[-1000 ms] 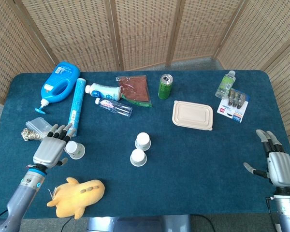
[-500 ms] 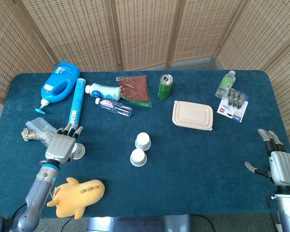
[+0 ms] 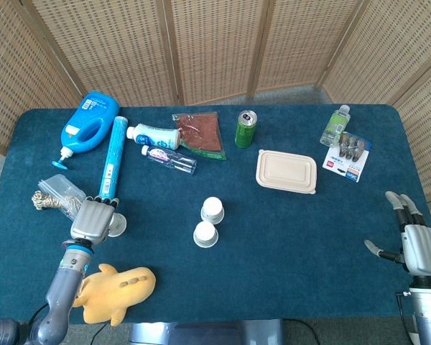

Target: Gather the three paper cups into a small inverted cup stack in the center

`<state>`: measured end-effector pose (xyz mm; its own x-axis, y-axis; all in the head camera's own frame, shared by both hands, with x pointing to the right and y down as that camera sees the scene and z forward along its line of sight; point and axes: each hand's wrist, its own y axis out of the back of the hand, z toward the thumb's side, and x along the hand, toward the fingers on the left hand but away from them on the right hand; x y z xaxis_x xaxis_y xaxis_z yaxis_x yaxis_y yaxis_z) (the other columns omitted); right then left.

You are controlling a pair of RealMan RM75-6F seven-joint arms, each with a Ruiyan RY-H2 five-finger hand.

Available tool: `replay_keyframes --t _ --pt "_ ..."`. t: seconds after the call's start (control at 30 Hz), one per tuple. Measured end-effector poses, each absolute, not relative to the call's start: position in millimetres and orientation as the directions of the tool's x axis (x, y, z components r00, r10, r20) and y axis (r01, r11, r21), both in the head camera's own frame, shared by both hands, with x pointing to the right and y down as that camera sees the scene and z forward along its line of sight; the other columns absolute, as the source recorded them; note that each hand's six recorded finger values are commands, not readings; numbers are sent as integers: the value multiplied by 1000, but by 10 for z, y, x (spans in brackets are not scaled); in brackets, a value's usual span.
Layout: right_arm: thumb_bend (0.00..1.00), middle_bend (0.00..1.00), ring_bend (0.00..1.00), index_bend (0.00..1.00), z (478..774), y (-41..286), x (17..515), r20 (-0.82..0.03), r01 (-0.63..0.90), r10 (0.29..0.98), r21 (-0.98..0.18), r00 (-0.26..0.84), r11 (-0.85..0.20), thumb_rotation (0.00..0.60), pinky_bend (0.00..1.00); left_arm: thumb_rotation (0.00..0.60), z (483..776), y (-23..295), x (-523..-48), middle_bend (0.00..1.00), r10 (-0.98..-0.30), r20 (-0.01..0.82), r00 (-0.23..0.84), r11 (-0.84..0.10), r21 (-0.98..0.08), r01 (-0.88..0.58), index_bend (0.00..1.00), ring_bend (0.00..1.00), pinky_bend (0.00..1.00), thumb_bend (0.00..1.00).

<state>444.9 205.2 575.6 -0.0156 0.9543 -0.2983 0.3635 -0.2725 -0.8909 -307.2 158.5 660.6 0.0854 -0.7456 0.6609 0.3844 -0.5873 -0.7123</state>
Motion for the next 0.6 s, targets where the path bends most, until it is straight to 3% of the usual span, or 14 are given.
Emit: replay_keyframes --t 0.3,0.6 --pt "86 131 66 0 5771 2053 4463 -299 369 954 -889 -23 -270 600 178 600 6585 1559 -3035 454 -762 642 88 -578 -735 354 291 369 485 287" --pt "87 131 67 0 5790 2062 4457 -307 374 952 -886 -23 -276 600 178 600 6346 1448 -2919 466 -793 587 164 -531 -798 284 290 368 482 286"
